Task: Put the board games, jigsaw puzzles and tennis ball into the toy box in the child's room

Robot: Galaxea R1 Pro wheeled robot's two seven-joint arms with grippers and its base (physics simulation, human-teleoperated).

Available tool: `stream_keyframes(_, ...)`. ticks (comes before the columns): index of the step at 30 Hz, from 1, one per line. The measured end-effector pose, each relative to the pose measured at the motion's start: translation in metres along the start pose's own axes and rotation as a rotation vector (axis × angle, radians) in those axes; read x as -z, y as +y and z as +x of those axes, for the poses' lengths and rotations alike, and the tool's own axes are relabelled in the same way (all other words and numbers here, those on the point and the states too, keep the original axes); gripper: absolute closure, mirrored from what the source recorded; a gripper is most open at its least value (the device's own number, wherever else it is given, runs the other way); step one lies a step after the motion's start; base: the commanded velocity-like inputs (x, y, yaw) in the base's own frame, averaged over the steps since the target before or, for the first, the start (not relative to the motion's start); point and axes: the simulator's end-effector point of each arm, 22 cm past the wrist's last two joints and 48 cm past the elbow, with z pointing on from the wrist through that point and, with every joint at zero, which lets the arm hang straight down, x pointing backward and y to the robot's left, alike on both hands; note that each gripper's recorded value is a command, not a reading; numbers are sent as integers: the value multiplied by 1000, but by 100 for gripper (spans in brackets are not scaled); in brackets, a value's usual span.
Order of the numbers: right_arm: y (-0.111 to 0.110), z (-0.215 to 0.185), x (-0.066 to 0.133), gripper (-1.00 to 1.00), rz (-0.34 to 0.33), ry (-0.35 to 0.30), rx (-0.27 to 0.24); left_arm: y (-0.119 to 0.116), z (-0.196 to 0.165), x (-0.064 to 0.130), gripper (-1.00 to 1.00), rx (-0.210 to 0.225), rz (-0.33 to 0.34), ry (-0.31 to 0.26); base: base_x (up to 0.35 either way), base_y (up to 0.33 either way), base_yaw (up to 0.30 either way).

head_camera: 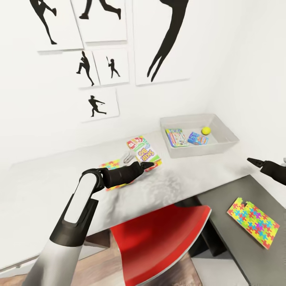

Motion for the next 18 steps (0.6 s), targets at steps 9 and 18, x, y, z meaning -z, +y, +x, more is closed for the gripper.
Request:
stream_keyframes(9,4,-1,0,-100,-22,-3,-12,-6,0,-2,-100,-4,8,3,0,33,-290)
stream_keyframes(18,17,9,2,-100,-97,10,-64,-11,-9,-3,-100,-45,-8,-3,0,2,-295)
